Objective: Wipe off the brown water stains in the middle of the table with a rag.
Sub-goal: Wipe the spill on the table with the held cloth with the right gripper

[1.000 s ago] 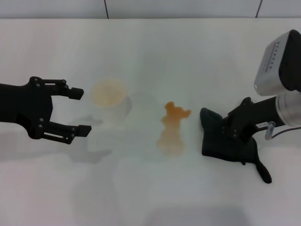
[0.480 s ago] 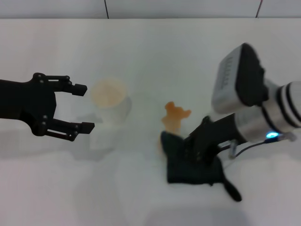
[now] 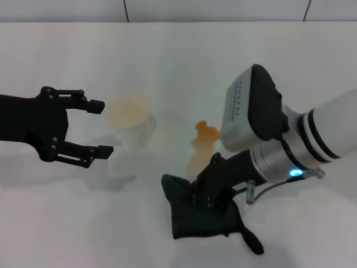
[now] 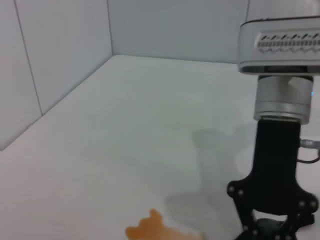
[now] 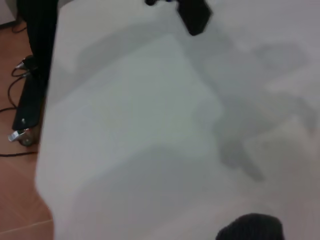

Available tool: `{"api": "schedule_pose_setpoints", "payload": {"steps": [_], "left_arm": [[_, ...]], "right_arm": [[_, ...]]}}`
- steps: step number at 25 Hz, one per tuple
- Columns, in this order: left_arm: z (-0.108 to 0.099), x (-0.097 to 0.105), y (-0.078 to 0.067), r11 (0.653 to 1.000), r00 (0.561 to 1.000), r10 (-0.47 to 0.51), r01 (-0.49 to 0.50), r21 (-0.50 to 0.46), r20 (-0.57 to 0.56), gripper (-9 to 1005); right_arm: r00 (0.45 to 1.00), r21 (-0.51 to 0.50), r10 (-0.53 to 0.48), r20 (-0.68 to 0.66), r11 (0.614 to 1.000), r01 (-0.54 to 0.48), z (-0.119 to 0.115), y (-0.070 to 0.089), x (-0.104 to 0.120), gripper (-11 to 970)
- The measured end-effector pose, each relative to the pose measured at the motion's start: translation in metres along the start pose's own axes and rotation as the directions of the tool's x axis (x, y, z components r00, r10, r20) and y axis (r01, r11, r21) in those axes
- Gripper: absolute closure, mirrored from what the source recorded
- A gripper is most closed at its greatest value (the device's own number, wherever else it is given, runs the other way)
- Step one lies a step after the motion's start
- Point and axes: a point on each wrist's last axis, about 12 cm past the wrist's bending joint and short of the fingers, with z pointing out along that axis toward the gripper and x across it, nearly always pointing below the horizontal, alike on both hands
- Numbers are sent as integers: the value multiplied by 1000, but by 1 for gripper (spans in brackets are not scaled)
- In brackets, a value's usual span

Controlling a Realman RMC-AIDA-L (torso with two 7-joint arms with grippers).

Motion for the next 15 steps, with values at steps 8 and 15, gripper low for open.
{"api": "schedule_pose_setpoints", "payload": {"steps": [8, 15], "left_arm": [[5, 0, 0, 1000, 1000, -6, 6, -2, 12, 107], [8, 1, -1, 1000, 1000, -15, 15, -4, 20, 107]], "right_arm": [[999, 24, 10, -42, 1000, -9, 8, -20, -8, 875], [998, 97, 54, -33, 994, -50, 3, -44, -8, 875]]}}
